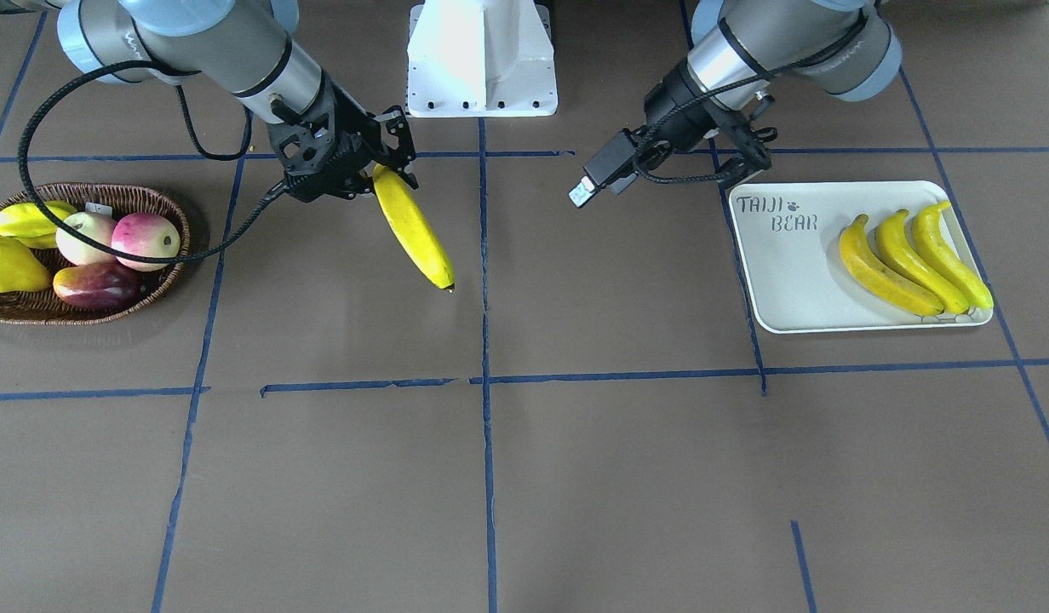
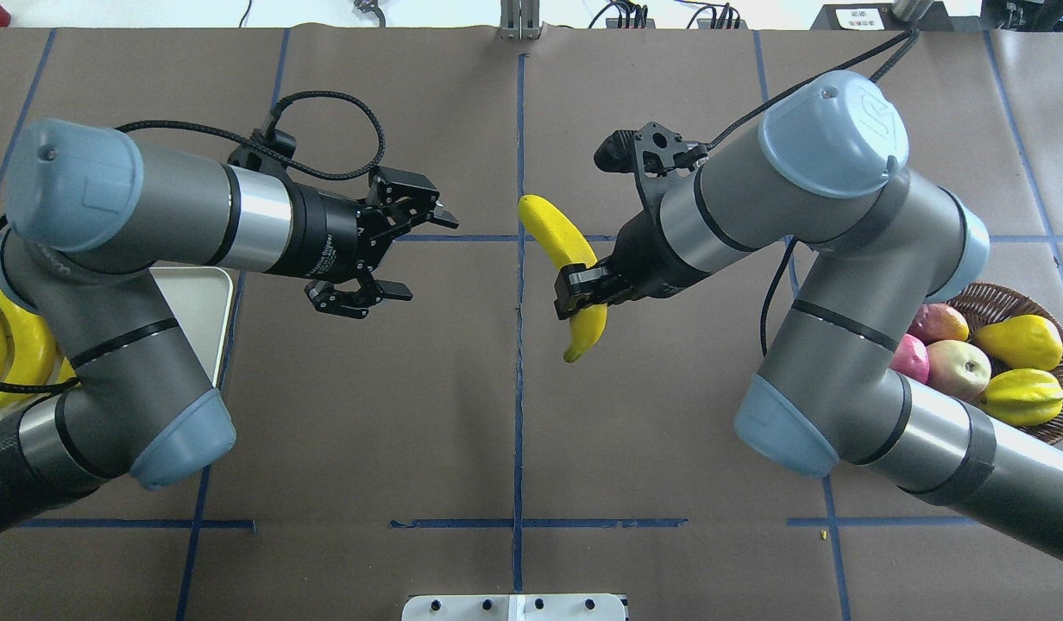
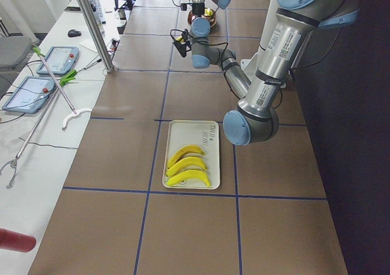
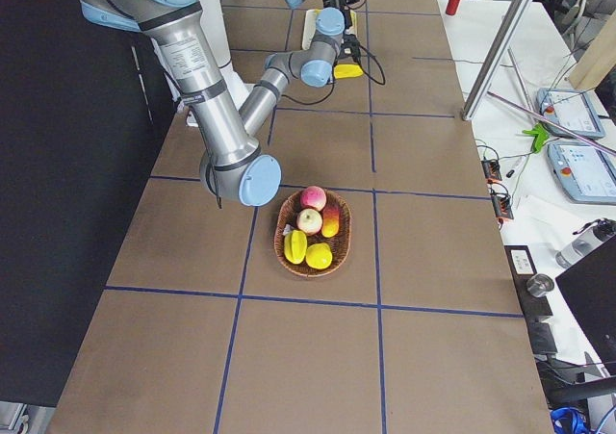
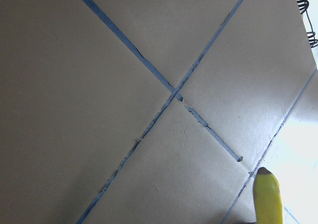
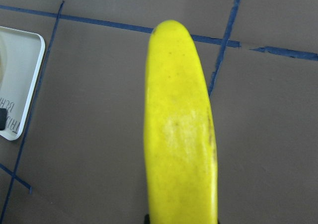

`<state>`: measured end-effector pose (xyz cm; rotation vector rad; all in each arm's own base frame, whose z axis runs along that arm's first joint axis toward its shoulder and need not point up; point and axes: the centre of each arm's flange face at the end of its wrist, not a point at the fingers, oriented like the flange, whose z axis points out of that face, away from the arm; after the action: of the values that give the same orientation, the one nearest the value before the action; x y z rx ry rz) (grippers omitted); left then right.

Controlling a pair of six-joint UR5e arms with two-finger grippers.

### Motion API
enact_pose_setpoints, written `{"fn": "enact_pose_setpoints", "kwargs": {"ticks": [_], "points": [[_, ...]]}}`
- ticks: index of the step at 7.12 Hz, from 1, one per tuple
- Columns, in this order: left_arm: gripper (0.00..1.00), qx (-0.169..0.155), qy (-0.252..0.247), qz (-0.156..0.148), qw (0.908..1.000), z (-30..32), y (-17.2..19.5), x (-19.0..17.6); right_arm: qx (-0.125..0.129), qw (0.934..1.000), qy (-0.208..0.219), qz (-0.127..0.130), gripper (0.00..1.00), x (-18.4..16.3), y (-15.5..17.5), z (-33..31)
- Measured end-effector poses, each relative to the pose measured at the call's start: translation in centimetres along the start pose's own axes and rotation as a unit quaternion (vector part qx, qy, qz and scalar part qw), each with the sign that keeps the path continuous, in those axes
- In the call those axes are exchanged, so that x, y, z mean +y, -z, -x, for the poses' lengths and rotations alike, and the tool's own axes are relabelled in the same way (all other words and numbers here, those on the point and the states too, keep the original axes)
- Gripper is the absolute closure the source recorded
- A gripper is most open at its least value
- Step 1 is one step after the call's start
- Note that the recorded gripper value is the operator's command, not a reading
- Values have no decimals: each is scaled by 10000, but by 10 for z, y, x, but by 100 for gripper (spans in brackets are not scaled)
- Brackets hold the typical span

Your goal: Transfer all bananas from basket to plate

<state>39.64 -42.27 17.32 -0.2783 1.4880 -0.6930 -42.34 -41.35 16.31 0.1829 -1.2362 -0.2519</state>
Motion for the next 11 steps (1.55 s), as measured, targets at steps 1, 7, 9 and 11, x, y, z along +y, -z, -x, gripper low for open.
{"fn": "enact_pose_setpoints", "kwargs": {"ticks": [1, 7, 9, 11], "points": [[0, 125, 51, 17, 9999, -4, -3, 8, -56, 10000, -26, 6, 99, 5, -6, 14], [1, 409, 259, -7, 9988, 0, -42, 36, -260, 9995, 21, 168, 98, 33, -22, 49], [14, 353, 301, 14, 9989, 4, -49, 39, -288, 9995, 7, 158, 98, 34, -20, 52], [65, 396, 564, 48, 9976, 0, -51, 44, -294, 9994, 6, 156, 95, 34, -19, 52]]}}
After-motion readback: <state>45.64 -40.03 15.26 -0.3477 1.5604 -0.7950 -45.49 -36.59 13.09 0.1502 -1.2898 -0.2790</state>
